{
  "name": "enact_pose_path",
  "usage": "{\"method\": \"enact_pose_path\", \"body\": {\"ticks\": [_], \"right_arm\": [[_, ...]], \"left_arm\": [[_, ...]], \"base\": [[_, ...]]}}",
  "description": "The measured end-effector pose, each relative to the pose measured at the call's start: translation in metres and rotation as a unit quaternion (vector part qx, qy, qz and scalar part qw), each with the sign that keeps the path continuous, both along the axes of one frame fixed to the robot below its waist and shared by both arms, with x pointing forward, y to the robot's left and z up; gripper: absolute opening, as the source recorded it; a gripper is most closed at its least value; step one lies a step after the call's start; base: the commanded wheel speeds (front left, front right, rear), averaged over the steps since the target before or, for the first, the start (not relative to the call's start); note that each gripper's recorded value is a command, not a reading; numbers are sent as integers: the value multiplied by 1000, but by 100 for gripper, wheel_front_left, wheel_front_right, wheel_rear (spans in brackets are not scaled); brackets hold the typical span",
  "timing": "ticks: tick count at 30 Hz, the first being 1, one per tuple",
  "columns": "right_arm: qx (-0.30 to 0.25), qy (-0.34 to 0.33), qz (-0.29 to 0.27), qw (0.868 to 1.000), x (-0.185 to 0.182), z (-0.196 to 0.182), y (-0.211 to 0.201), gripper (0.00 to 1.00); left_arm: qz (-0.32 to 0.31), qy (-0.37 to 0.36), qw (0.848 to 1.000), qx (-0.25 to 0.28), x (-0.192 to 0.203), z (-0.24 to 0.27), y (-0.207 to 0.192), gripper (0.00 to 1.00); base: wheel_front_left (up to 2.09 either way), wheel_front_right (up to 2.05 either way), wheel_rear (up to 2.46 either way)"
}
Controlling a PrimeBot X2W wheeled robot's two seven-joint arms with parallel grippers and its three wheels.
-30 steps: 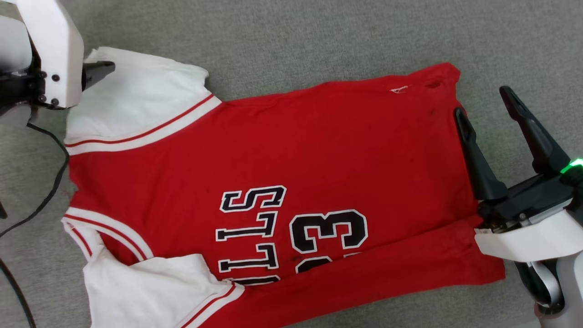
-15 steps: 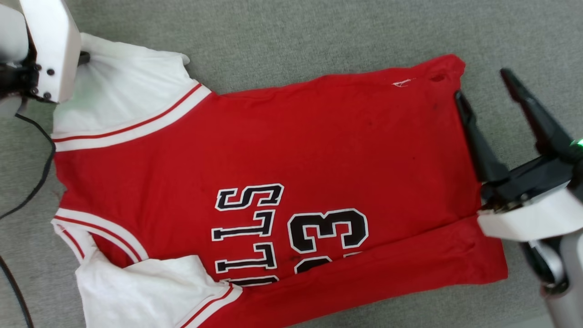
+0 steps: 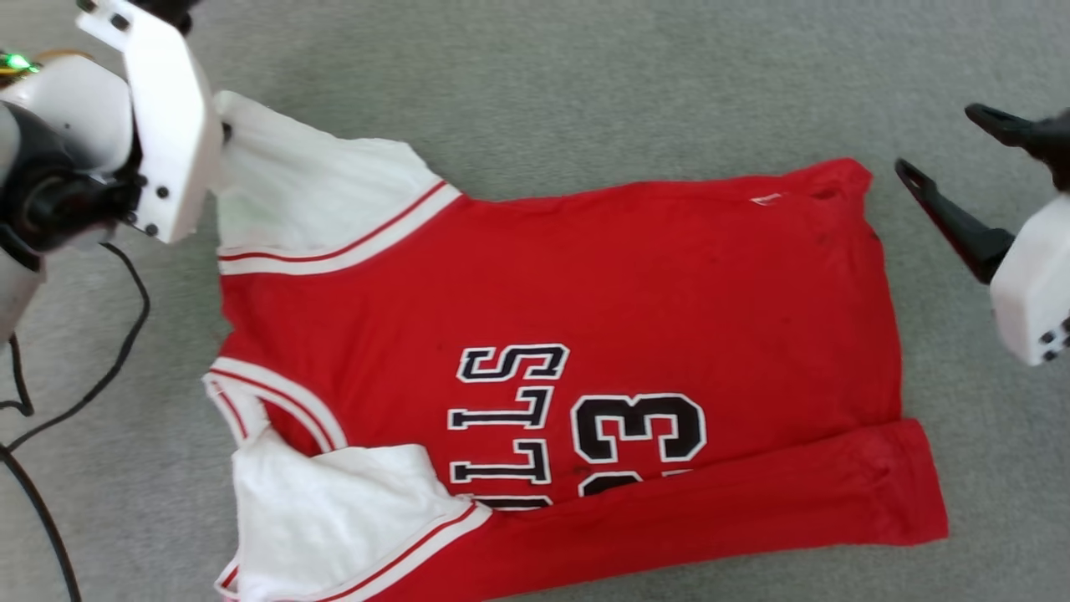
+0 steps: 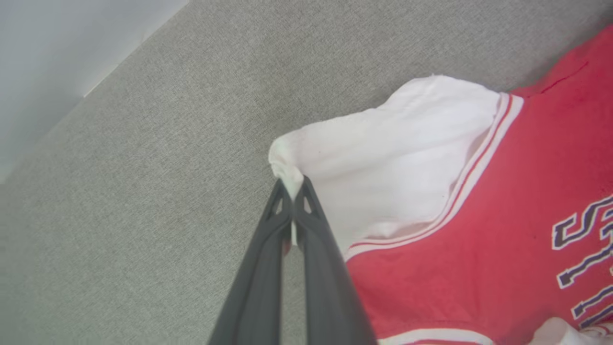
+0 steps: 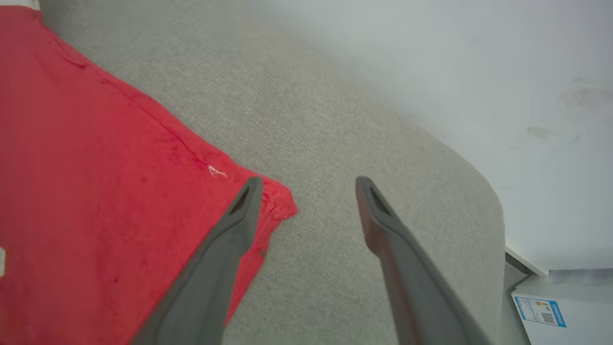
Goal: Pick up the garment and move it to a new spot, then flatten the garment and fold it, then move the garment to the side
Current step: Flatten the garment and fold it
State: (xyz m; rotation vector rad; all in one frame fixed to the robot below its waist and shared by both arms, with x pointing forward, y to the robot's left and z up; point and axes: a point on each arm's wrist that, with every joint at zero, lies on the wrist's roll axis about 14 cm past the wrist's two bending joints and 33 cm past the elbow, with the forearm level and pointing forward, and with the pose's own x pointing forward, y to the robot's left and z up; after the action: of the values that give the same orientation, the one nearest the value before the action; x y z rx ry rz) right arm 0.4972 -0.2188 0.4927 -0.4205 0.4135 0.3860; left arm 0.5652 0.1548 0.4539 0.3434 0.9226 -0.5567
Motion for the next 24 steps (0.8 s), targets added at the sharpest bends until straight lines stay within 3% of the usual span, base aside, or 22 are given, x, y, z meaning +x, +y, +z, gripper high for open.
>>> {"method": "enact_pose_path", "body": {"ticks": [4,12,21,24], "right_arm": [[-40,116,4,992,-1,-16,-5,100],[-88,291,-8,953,2,-54,-8,100],[-84,371,-11,925,11,-115,10,100],[-73,380,-6,922,11,-129,16,100]], "left_arm": [[-10,-16,1000,-4,-11,10,1,0],[-41,-29,999,-10,-22,8,-10,0],[-51,-30,998,-15,-21,-3,-11,0],[-50,-30,998,-17,-21,-6,-10,0]], "base": [[0,0,0],[0,0,0],[0,0,0],[0,0,0]]}}
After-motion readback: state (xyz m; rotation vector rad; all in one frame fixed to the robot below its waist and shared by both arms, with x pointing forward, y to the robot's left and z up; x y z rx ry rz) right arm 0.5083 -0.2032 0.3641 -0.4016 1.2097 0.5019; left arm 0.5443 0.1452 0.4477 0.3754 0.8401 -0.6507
